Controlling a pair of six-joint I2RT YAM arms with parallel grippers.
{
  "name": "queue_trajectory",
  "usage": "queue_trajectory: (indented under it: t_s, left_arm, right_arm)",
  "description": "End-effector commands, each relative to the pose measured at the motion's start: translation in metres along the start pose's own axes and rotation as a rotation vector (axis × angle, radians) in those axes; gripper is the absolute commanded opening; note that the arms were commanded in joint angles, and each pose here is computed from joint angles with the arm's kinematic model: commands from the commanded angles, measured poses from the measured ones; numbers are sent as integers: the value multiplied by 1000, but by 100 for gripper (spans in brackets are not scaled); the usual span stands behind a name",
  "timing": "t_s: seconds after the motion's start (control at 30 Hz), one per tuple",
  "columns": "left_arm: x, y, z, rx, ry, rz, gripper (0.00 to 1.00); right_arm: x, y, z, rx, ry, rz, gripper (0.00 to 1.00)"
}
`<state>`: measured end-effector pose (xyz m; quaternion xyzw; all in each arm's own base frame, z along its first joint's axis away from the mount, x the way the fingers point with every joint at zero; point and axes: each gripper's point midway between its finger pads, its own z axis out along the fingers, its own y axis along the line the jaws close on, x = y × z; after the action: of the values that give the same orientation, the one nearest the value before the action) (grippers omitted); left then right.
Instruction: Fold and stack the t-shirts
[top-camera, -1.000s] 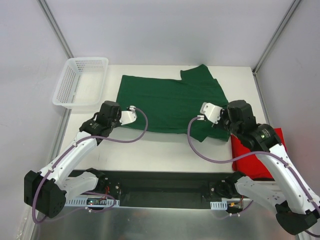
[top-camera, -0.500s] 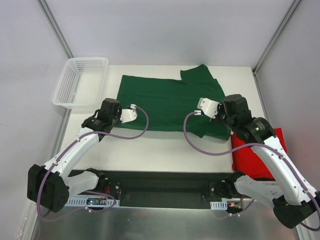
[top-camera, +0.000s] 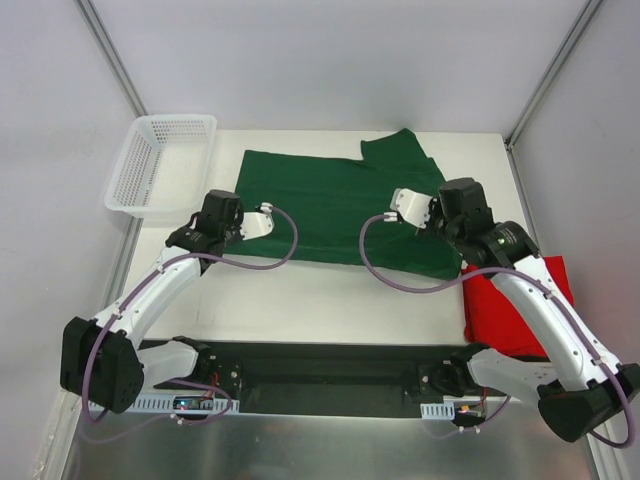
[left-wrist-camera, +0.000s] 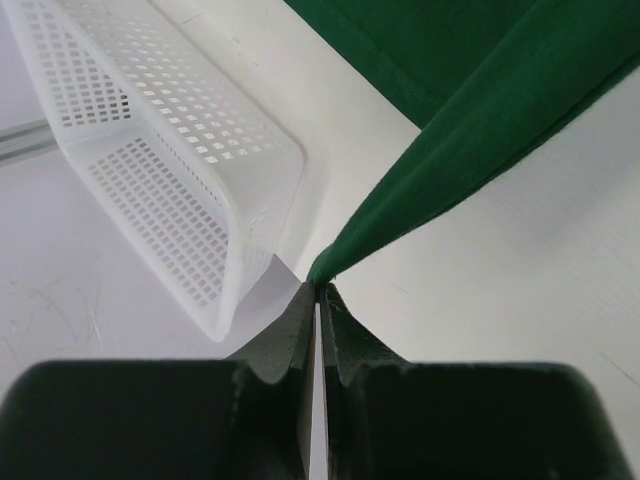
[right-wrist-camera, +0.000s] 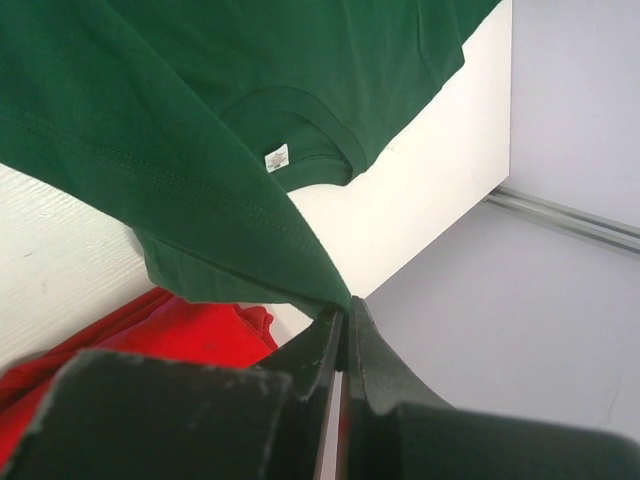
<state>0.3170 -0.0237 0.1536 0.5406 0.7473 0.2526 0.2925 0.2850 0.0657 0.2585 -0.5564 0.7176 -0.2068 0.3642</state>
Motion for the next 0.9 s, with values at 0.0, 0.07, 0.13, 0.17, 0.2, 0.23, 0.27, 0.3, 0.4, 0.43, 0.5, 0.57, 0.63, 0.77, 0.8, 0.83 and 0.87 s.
queue_trajectory:
  t_s: [0.0,0.07,0.13,0.17,0.2,0.23,0.27,0.3,0.4,0.43,0.5,0.57,0.63,0.77,0.8,0.83,0.87]
  left_arm:
    - [-1,15,5,-17,-7,-10,0]
    - [1,13,9,-7,-2,-14,0]
    - [3,11,13,3,5,-16,0]
    - [3,10,14,5,7,-16,0]
    - [3,10,16,7,8,-15,0]
    - [5,9,18,11,14,-15,0]
    - [6,9,19,13,15,-15,0]
    - [7,8,20,17,18,-15,0]
    - [8,7,24,26,26,-12,0]
    - [8,7,26,28,28,-9,0]
    - [8,8,26,27,28,-13,0]
    - [7,6,28,35,27,-14,0]
    - [7,5,31,39,28,-14,0]
    - [8,4,36,47,37,-11,0]
    - [8,5,36,47,38,-12,0]
    - [8,5,38,48,40,-12,0]
    - [9,6,38,46,41,-11,0]
  right_arm:
    - [-12,-22,-1,47,-38,5,1]
    - [-11,-22,5,35,-31,3,1]
    - [-12,-22,7,26,-32,4,1]
    - [-12,-21,10,17,-28,4,1]
    - [-11,-20,12,10,-28,-1,1]
    - [-13,-20,13,8,-33,-3,1]
    - [-13,-18,16,-2,-27,-5,1]
    - [-12,-19,18,-2,-23,-5,1]
    - [-12,-19,24,-16,-18,-9,1]
    - [-14,-20,24,-15,-22,-10,1]
    - [-14,-19,29,-29,-15,-15,1]
    - [-13,-19,31,-34,-11,-21,1]
    - [-15,-19,35,-45,-8,-28,1]
    - [-15,-21,42,-57,2,-41,1]
    - [-16,-23,43,-54,4,-42,1]
    - [-16,-22,46,-61,8,-45,1]
    - [-14,-23,48,-63,14,-46,1]
